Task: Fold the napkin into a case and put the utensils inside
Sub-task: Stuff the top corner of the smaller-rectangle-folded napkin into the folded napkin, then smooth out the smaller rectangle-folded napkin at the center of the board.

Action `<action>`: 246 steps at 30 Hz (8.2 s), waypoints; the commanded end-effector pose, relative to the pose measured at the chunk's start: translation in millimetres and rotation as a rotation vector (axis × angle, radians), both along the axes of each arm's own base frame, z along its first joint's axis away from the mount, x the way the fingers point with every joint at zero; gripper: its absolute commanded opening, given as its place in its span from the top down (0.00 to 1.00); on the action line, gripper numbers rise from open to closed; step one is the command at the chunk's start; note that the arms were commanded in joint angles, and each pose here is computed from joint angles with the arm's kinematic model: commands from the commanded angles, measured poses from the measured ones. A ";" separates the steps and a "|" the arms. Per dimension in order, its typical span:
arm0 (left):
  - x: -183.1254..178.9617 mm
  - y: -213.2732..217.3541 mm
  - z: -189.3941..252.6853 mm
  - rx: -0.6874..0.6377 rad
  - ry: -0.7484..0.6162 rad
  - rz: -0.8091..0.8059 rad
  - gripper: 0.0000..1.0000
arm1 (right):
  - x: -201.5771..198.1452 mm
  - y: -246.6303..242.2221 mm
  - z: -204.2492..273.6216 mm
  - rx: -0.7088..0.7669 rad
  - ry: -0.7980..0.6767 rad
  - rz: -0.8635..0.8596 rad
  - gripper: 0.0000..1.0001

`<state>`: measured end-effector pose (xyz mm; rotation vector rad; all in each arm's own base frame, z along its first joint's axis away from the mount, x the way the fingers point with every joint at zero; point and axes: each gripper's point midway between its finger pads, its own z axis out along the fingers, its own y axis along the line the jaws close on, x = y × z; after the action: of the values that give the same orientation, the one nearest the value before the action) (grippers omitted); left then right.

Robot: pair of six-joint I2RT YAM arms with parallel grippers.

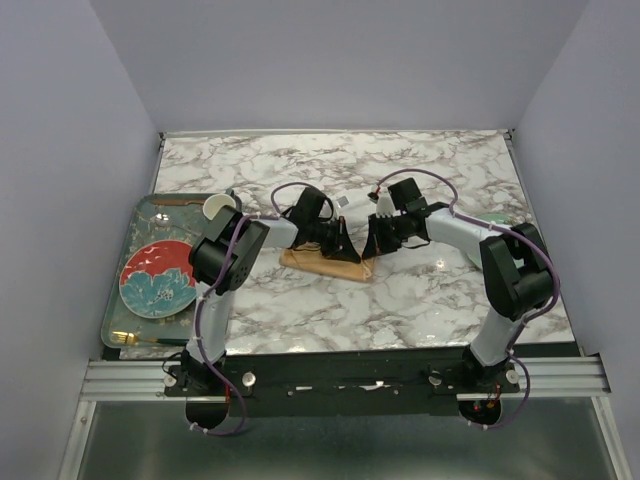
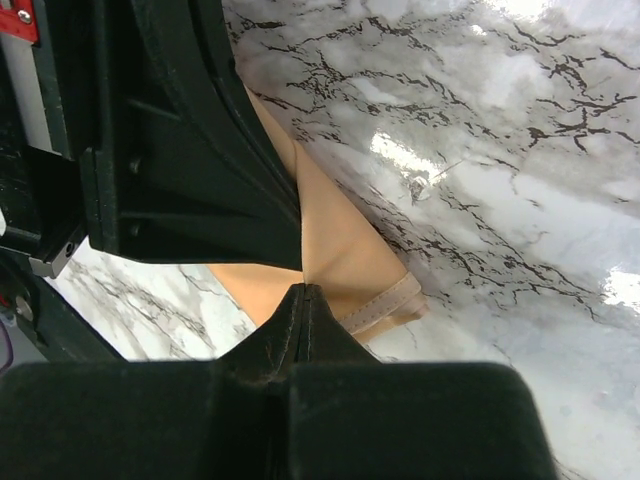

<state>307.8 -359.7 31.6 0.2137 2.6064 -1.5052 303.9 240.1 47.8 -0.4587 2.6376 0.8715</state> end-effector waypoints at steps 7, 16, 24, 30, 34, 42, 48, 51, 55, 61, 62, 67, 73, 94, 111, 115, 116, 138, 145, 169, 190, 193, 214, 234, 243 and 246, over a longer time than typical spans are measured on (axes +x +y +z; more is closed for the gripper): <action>4.3 14.2 30.2 -0.012 -0.126 -0.030 0.81 | -13.8 -9.0 -32.7 -0.055 0.125 -0.020 0.99; -20.8 58.2 44.0 0.038 -0.165 -0.061 0.81 | -9.4 -8.8 -26.4 -0.054 0.107 -0.022 0.99; -16.2 56.3 11.3 0.068 -0.083 -0.016 0.93 | -9.6 2.6 1.1 0.033 0.068 0.011 0.99; 0.0 29.9 1.3 0.035 -0.062 0.016 0.96 | -15.0 5.4 -6.1 0.044 0.101 0.036 0.99; -0.9 10.1 -2.3 0.018 -0.059 0.004 0.97 | -14.0 2.6 -18.4 0.013 0.114 0.049 0.99; -5.0 11.8 -24.5 0.077 -0.005 0.029 0.99 | -15.1 -4.6 -27.4 -0.033 0.120 0.067 0.99; -4.7 10.1 34.7 -0.047 -0.207 -0.109 0.80 | -22.2 -11.8 -10.8 -0.046 0.073 0.123 0.99; -2.9 26.3 68.3 -0.077 -0.275 -0.120 0.66 | -25.1 -16.4 -8.9 -0.066 0.058 0.160 0.99; 10.7 61.1 100.0 -0.059 -0.362 -0.106 0.58 | -32.5 -24.8 -18.7 -0.105 0.063 0.217 0.99; 5.0 105.0 103.6 0.017 -0.370 -0.156 0.57 | -45.3 -37.5 -27.9 -0.144 0.035 0.341 0.99; 0.1 109.9 101.0 0.027 -0.416 -0.196 0.57 | -46.2 -39.3 -28.7 -0.148 0.017 0.372 0.99; -23.1 129.9 104.2 0.045 -0.531 -0.306 0.48 | -48.4 -35.7 -13.2 -0.117 -0.007 0.454 0.73; -23.5 151.7 96.6 0.136 -0.828 -0.515 0.47 | -38.7 -20.5 40.0 -0.035 -0.044 0.453 0.41; -2.7 100.8 39.7 0.315 -1.100 -0.837 0.92 | 64.4 50.1 17.2 0.146 0.030 0.259 0.60; 16.7 84.1 20.6 0.385 -1.049 -0.927 0.97 | 28.7 64.5 -21.2 0.134 0.141 0.339 0.65; -2.2 90.0 46.5 0.310 -1.100 -0.989 0.74 | 26.4 61.9 -14.6 0.129 0.123 0.356 0.65; -4.9 89.9 50.0 0.297 -1.111 -0.996 0.67 | 24.9 59.9 -14.0 0.123 0.129 0.356 0.65; -31.8 50.6 31.0 0.247 -1.187 -1.189 0.62 | 17.9 52.5 11.3 0.172 0.152 0.329 0.74; -36.6 44.8 21.7 0.246 -1.181 -1.229 0.61 | 10.7 42.9 -7.3 0.130 0.179 0.337 0.76; -26.9 29.5 19.5 0.271 -1.249 -1.257 0.55 | -6.9 35.8 -36.0 0.113 0.255 0.356 0.96; -44.5 34.3 3.0 0.223 -1.151 -1.328 0.75 | -8.2 37.3 -35.3 0.124 0.255 0.366 0.99; -41.9 31.0 6.2 0.222 -1.160 -1.318 0.83 | -9.7 37.6 -35.3 0.127 0.256 0.369 0.99; -26.4 18.6 6.2 0.258 -1.186 -1.268 0.99 | -17.9 45.1 -34.9 0.136 0.262 0.394 0.99; -26.0 35.2 -14.4 0.345 -1.175 -1.302 0.78 | 3.7 28.8 7.8 0.077 0.151 0.391 0.76; -4.4 8.9 57.1 0.347 -1.251 -1.042 0.52 | 25.3 -7.2 43.8 0.103 0.132 0.279 0.65; -3.0 10.2 81.9 0.337 -1.266 -0.949 0.50 | 23.5 -22.9 51.5 0.117 0.119 0.249 0.64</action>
<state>288.5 -337.7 45.9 2.0931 1.6097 -0.5491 329.8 243.2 72.0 -0.8035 2.6774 1.1581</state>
